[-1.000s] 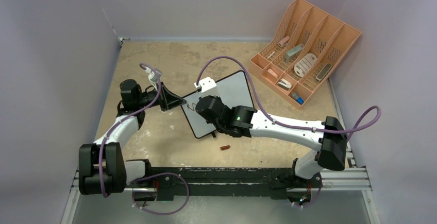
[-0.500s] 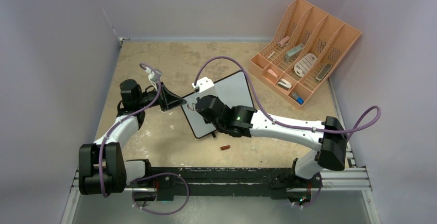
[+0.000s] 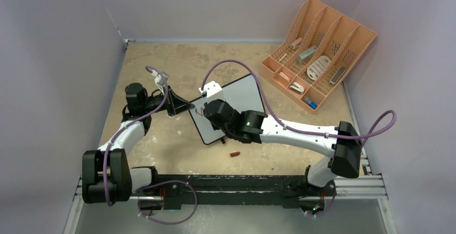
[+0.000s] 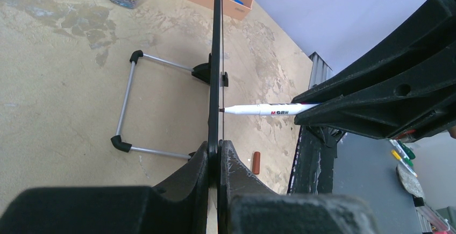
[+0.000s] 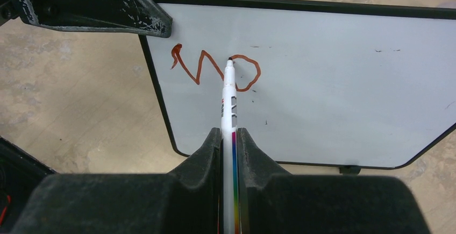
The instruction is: Write a sentence on the whiteboard
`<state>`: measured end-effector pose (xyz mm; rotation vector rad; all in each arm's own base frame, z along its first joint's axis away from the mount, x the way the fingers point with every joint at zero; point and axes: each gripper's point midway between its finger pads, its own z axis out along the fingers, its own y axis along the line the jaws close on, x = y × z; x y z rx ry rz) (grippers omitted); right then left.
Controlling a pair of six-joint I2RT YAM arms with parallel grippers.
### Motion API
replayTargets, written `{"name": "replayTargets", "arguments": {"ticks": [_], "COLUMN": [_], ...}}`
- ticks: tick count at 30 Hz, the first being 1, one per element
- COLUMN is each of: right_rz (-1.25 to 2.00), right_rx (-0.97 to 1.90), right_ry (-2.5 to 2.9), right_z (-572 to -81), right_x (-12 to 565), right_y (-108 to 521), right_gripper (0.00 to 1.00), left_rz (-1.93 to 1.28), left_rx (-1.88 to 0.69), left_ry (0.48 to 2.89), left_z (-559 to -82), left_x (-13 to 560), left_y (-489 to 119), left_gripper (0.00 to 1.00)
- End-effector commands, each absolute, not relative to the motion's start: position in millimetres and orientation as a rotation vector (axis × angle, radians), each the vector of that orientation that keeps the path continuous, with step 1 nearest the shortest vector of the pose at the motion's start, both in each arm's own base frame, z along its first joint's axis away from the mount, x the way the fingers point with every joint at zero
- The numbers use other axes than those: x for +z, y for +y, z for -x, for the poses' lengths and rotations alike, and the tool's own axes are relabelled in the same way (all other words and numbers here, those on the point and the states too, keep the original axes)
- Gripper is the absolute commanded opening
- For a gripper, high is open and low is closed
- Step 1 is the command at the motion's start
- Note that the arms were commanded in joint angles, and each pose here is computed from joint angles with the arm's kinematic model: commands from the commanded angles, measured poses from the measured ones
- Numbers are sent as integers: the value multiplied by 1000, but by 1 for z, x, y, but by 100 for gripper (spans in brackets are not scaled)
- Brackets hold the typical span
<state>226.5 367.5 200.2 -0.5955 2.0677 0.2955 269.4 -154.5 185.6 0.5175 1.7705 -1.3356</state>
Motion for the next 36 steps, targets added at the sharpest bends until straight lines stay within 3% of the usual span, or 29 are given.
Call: {"name": "replayTargets", "arguments": {"ticks": [1,36], "right_rz": [590,558], "right_rx": [324,228], "right_ry": [2059,2145], "right_z": [-230,-220], "right_x": [206,179], "right_y": [375,344], "right_gripper": [0,0], "left_rz": [-621,-622], "left_rx": [-1346,-1340], "left_ry": [1717,1716], "left_z": [-262,-261], "left_x": [195,196], "left_y": [-162,-162], "left_gripper": [0,0]}}
